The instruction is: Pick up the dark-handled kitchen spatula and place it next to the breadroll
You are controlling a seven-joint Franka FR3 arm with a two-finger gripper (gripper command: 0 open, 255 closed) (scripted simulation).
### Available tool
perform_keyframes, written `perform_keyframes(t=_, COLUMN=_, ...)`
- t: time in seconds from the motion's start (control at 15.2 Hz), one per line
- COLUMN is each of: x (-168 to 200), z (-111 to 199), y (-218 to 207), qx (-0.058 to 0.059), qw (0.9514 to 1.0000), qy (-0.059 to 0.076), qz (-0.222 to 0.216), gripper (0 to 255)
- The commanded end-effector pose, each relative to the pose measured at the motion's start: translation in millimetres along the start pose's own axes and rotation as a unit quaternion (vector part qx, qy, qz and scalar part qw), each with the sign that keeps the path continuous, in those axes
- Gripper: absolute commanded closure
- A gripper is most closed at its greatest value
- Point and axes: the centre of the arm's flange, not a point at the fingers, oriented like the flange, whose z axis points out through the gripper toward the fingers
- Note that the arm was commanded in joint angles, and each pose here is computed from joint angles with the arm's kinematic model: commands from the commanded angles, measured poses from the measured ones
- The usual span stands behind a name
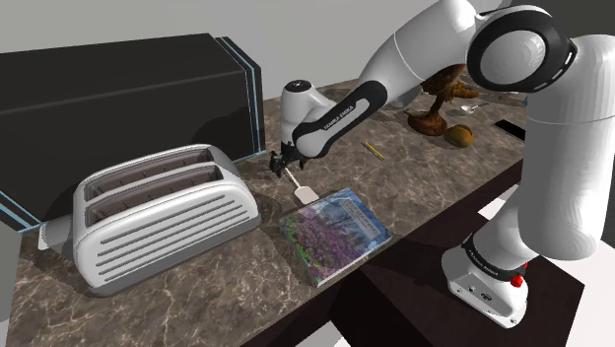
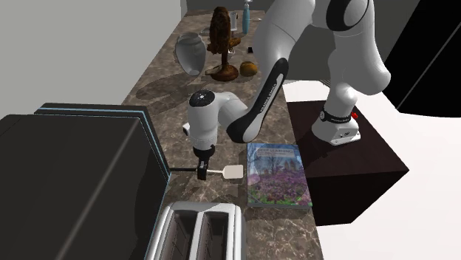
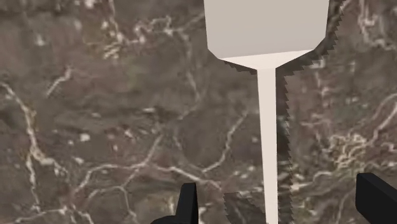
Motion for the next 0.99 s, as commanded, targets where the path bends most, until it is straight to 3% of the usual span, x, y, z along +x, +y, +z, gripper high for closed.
perform_keyframes(t=0.0, x=0.2, z=0.6, y=-0.1, qx=0.0, qw=1.0, qy=0.0, qz=0.0, gripper=0)
perform_keyframes(t=0.26, x=0.2, z=0.6, y=-0.1, qx=0.0, qw=1.0, qy=0.0, qz=0.0, gripper=0)
perform_keyframes(t=0.33, x=0.2, z=0.6, y=-0.1, qx=0.0, qw=1.0, qy=0.0, qz=0.0, gripper=255)
perform_keyframes(t=0.92, x=0.2, z=0.6, y=-0.1, qx=0.0, qw=1.0, qy=0.0, qz=0.0, gripper=255)
